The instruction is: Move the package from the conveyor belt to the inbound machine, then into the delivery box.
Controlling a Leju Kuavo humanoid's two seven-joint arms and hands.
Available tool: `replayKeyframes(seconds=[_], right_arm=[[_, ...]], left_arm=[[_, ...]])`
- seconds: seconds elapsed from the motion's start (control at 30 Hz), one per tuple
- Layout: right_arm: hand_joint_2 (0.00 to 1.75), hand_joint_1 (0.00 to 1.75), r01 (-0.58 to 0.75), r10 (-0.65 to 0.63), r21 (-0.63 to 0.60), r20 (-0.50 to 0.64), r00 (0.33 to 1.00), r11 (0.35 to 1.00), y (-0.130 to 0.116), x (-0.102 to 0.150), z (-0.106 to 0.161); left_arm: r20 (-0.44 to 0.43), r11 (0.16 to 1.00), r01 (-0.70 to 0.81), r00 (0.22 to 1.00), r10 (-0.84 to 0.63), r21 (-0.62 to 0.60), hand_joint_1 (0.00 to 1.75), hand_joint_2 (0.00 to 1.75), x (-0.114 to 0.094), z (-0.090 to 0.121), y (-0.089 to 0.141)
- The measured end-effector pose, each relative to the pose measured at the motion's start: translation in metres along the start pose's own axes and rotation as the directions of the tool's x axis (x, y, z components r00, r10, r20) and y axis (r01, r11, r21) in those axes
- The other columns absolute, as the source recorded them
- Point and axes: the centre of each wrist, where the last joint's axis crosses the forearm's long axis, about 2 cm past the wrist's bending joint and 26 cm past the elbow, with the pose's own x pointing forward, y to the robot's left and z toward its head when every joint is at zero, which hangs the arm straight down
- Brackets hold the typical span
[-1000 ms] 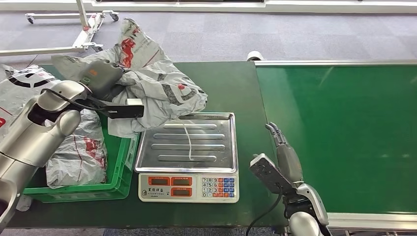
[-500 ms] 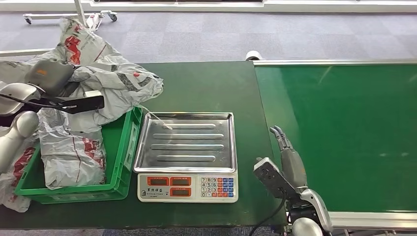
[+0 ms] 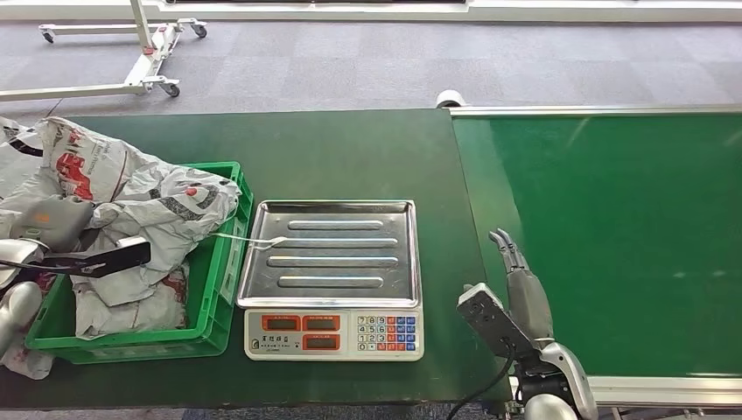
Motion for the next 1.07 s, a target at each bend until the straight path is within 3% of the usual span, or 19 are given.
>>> replayKeyframes(seconds=[0.1,0.13,0.37,0.7,0.83,1.0,1.03,1.07], right_arm=[[1.75,0.0,-0.001,0.001,0.0,0.001,1.0,1.0,0.0,0.0,0.0],[1.75,0.0,-0.001,0.001,0.0,0.001,1.0,1.0,0.0,0.0,0.0],[1.75,0.0,-0.006,0.006,-0.003,0.0,1.0,1.0,0.0,0.001,0.001],[1.75,0.0,-0.007,0.007,-0.008,-0.001,1.0,1.0,0.0,0.002,0.005],[1.75,0.0,-0.011,0.011,-0.018,-0.013,1.0,1.0,-0.001,0.003,0.01],[1.75,0.0,-0.01,0.009,-0.029,-0.022,1.0,1.0,-0.001,0.004,0.015],[1.31,0.0,-0.01,0.01,-0.03,-0.024,1.0,0.999,0.0,0.004,0.016],[1.16,0.0,-0.011,0.01,-0.031,-0.025,1.0,0.999,0.0,0.004,0.017]], left_arm=[[-0.026,0.999,0.005,1.0,-0.006,-0.031,0.19,0.44,-0.002,0.009,-0.014],[-0.041,0.999,0.018,0.999,-0.02,-0.039,0.0,0.0,-0.002,0.012,-0.02],[-0.138,0.988,0.156,0.978,-0.154,0.002,0.0,0.0,0.005,0.027,-0.038],[-0.158,0.991,0.125,0.98,-0.117,0.044,0.0,0.0,0.014,0.027,-0.037],[-0.148,0.982,0.059,0.988,-0.032,0.18,0.0,0.0,0.027,0.025,-0.022],[-0.043,0.917,-0.047,0.997,0.07,0.396,0.0,0.0,0.052,0.026,0.018],[-0.018,0.9,-0.063,0.997,0.079,0.431,0.0,0.0,0.057,0.026,0.026],[-0.005,0.891,-0.072,0.997,0.083,0.448,0.0,0.0,0.059,0.027,0.03]])
